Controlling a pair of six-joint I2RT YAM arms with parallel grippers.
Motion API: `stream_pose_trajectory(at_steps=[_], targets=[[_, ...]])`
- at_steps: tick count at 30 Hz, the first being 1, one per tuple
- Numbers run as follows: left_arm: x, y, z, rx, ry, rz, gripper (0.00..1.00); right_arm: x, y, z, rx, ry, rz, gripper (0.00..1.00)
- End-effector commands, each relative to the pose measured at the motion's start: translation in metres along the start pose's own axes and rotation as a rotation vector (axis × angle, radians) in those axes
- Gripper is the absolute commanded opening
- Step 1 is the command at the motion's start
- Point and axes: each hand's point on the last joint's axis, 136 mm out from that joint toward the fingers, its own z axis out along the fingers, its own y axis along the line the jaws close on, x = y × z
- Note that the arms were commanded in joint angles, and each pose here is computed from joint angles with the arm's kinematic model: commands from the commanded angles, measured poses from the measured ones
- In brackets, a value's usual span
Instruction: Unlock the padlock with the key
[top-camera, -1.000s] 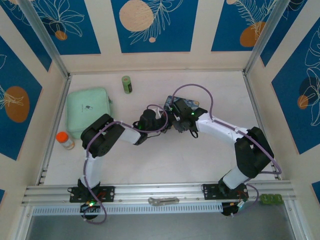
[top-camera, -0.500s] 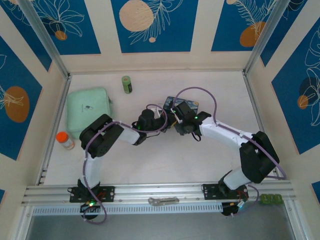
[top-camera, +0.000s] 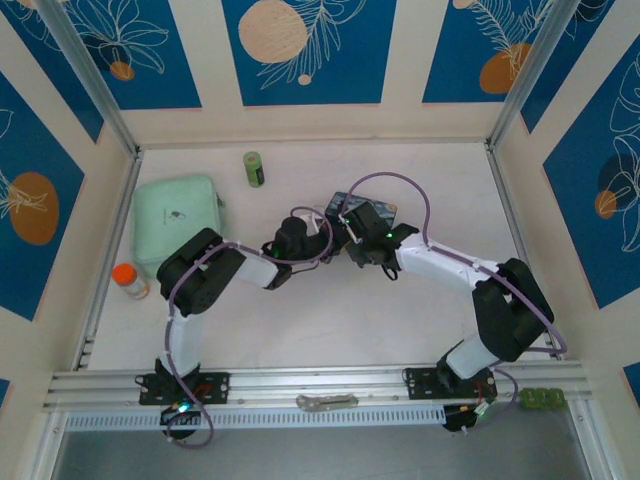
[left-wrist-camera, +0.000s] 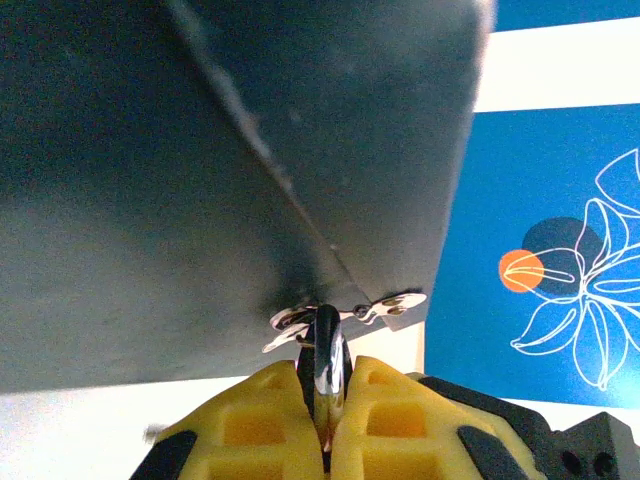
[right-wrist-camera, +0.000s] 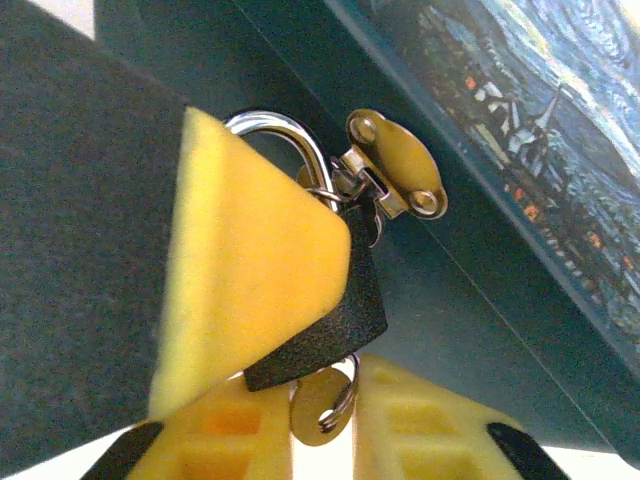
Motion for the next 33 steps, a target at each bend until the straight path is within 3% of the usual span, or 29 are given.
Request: stream_pose_trajectory(at_steps=[1,6,8,22,28,33], targets=[[0.005,-0.065,-0.008,0.19,0.032,0.065,0.0,-0.003,0.0,0.007,0.019,-0.014,0.001,0.12],[0.006,-0.066,-0.006,0.197,0.04,0.061,0.0,-0.008,0.008,0.0,-0.052,-0.038,0.041,0.0],[0.006,-0.066,-0.006,0.198,0.04,0.063,0.0,-0.009,0.015,-0.004,-0.128,-0.039,0.081,0.0],[0.014,-0.081,-0.008,0.282,0.082,0.143,0.0,-0.024,0.039,-0.04,-0.957,0.028,0.463,0.0],[0.021,-0.089,-0.009,0.308,0.125,0.186,0.0,-0.026,0.028,-0.042,-1.105,0.031,0.547,0.0],[0.023,-0.085,-0.011,0.279,0.127,0.204,0.0,-0.027,0.02,-0.038,-1.119,0.027,0.577,0.0]])
